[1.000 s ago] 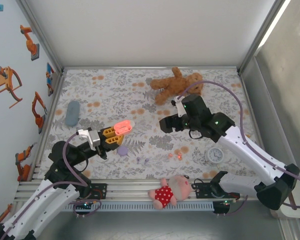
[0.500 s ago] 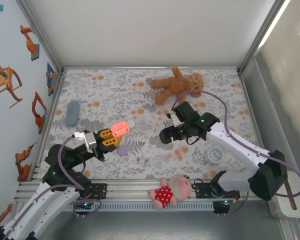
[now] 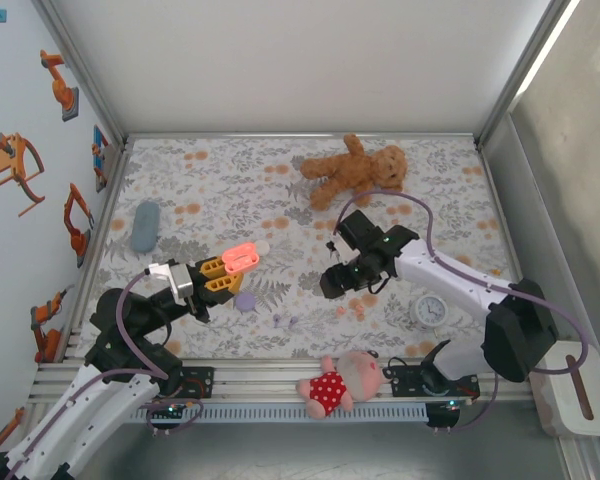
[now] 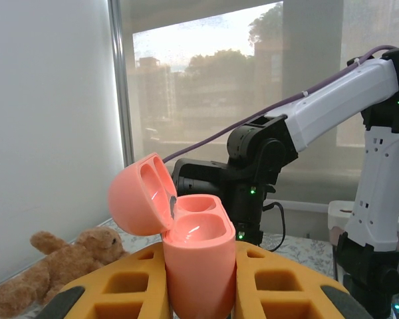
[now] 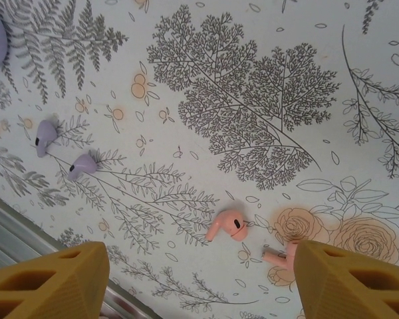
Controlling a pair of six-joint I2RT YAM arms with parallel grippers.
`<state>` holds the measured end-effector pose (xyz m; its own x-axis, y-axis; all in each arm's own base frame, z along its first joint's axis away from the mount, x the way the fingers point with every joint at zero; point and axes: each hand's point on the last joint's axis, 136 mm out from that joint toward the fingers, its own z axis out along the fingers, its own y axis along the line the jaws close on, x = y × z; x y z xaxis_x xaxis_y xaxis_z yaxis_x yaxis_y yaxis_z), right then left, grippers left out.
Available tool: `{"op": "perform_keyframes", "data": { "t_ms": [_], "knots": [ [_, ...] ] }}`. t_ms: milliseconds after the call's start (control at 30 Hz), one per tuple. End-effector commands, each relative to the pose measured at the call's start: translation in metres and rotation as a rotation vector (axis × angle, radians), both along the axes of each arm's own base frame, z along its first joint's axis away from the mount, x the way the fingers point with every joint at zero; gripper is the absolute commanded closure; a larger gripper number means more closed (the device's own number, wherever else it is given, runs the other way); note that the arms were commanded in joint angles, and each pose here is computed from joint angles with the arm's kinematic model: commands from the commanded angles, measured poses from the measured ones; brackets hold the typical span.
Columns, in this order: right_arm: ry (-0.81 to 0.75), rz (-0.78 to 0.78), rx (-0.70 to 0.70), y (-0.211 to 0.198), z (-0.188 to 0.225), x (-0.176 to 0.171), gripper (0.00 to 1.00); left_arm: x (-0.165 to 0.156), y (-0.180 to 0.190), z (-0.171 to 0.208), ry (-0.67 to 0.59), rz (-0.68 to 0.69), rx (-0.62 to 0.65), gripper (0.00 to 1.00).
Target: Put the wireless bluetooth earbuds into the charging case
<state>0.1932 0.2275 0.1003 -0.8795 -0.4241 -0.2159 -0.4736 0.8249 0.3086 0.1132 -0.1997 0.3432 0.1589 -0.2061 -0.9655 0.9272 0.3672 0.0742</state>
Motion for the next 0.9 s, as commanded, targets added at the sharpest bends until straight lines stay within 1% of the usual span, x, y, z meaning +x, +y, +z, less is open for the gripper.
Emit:
{"op": "perform_keyframes", "data": {
  "t_ms": [0,500,867],
  "knots": [
    [0.06,0.022,-0.027,-0.005,-0.014,-0.009,0.33,-0.003,-0.001,0.004,-0.007,-0.021,-0.016,1.0],
    [0.149,0.054,-0.091,-0.006,-0.051,-0.015,0.49,0.0,-0.002,0.003,0.009,-0.018,-0.016,1.0],
    [0.204,0.064,-0.1,-0.003,-0.068,-0.019,0.56,0.002,-0.004,0.0,0.024,-0.018,-0.013,1.0]
  ]
}}
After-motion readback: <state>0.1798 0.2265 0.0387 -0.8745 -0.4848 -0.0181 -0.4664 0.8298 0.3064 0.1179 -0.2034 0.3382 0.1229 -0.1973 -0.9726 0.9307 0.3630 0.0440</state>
